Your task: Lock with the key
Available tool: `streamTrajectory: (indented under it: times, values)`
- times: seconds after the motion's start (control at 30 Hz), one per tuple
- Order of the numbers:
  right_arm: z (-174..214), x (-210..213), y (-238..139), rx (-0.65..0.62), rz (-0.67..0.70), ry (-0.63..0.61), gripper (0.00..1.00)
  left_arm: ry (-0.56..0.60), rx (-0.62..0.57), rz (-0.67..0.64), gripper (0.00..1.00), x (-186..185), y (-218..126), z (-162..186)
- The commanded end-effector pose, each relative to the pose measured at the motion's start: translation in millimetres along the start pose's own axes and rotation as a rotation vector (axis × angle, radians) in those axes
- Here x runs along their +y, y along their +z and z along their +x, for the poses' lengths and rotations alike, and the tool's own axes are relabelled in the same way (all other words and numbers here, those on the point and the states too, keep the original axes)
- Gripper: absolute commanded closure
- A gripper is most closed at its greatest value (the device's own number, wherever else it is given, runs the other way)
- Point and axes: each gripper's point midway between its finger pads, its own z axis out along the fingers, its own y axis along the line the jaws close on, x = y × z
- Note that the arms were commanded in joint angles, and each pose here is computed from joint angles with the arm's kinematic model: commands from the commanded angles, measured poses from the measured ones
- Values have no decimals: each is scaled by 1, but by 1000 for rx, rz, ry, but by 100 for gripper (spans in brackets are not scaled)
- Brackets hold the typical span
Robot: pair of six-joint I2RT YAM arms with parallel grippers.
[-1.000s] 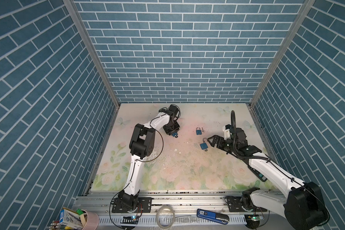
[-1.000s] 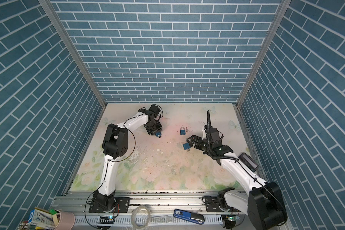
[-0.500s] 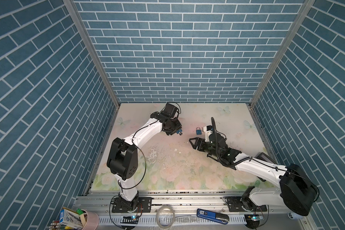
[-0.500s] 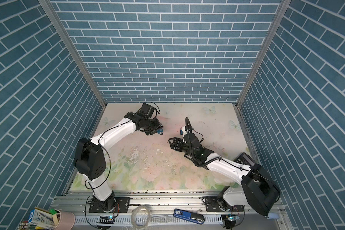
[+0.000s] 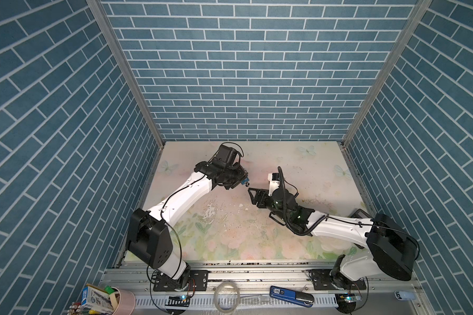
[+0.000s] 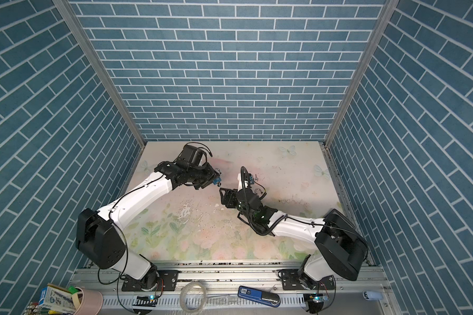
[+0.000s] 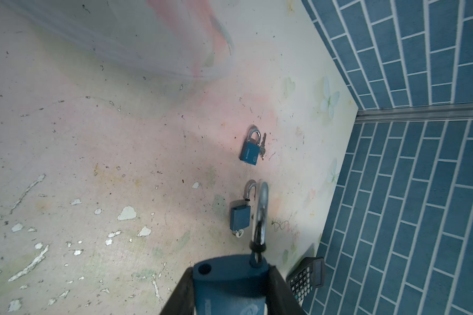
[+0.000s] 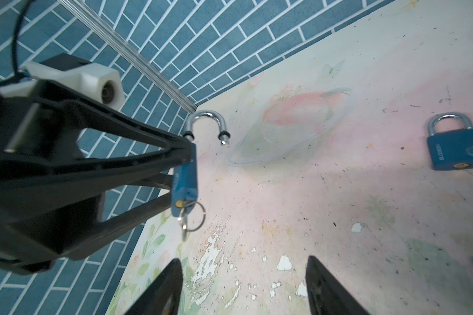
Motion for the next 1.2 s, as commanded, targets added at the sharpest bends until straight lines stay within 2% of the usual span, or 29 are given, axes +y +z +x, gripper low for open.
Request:
streamTrajectory:
  times: [0.0, 0.63, 0.83, 1.17]
  values:
    - [-18, 24, 3, -76, -82, -14, 30, 2, -8, 9, 84, 0, -2, 2]
    - [-20, 37, 10, -102, -167, 2, 35, 5, -5, 34, 85, -3, -8, 4]
    - [-24, 36, 16, -121, -209, 41, 45, 6, 0, 39, 85, -2, -6, 6]
    - [-20, 36, 24, -121, -243, 79, 52, 6, 0, 42, 85, 1, -6, 7]
